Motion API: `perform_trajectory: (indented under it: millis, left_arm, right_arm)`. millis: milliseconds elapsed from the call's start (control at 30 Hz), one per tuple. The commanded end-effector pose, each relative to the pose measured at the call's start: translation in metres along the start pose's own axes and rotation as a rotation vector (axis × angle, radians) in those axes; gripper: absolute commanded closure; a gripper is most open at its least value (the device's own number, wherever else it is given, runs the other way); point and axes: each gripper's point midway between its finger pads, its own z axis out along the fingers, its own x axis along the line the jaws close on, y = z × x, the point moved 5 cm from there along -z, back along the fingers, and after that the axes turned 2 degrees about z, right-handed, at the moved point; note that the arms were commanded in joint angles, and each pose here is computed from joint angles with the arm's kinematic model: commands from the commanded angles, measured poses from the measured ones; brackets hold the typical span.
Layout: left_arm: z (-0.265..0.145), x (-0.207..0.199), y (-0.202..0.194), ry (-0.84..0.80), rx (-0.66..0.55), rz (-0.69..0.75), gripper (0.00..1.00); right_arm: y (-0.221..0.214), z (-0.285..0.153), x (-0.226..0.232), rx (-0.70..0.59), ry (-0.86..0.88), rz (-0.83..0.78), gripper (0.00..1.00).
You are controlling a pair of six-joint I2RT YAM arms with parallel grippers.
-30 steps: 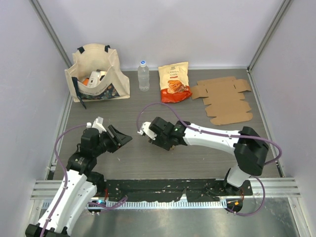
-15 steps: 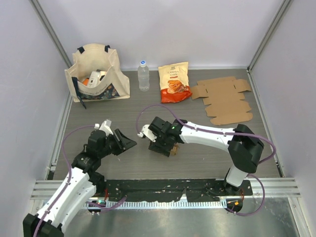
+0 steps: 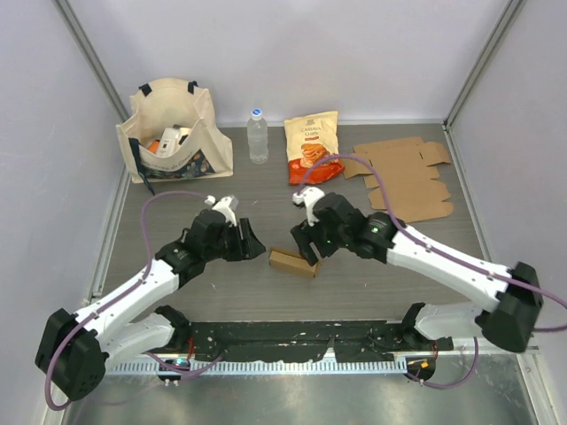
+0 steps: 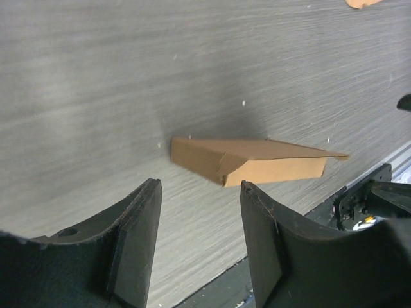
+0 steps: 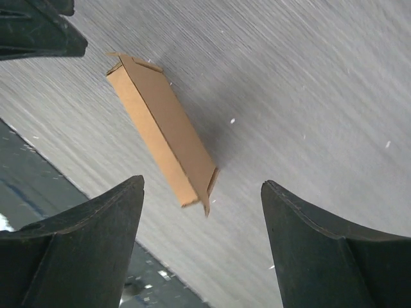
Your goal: Fold the paper box
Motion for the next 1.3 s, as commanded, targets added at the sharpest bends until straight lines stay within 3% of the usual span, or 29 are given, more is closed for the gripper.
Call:
perform_trajectory:
  millis: [0, 33, 167, 300, 500, 833, 1067, 1267]
  left_arm:
    - [-0.006, -0.025, 0.036, -0.072, -0.076, 0.204, 0.45]
    - [-0.002, -0.023, 0.033, -0.067, -0.037, 0.257, 0.45]
    - [0.002, -0.037, 0.034, -0.129, 0.116, 0.347, 0.52]
    - [0.005, -0.041, 0.022, -0.195, 0.243, 0.393, 0.61]
    - [0.006, -0.043, 0.017, -0.221, 0.32, 0.513, 0.58]
    - [0.012, -0.037, 0.025, -0.141, 0.327, 0.571, 0.59]
    - [0.017, -0.04, 0.021, -0.18, 0.375, 0.573, 0.46]
    - [0.022, -0.039, 0.026, -0.165, 0.393, 0.603, 0.53]
  right_arm:
    - [-0.015, -0.032, 0.002, -0.034, -0.006, 0.331, 0.23]
    - [-0.025, -0.038, 0.003, -0.012, -0.011, 0.418, 0.28]
    - [-0.036, -0.041, 0.011, 0.001, 0.03, 0.525, 0.45]
    - [-0.035, -0.039, 0.003, -0.084, -0.023, 0.516, 0.47]
    - [-0.044, -0.022, 0.002, -0.067, -0.037, 0.445, 0.51]
    - [-0.045, -0.013, -0.001, -0.078, -0.054, 0.411, 0.59]
    - [-0.044, -0.009, -0.001, -0.067, -0.062, 0.393, 0.62]
    - [-0.043, -0.005, 0.002, -0.07, -0.04, 0.398, 0.66]
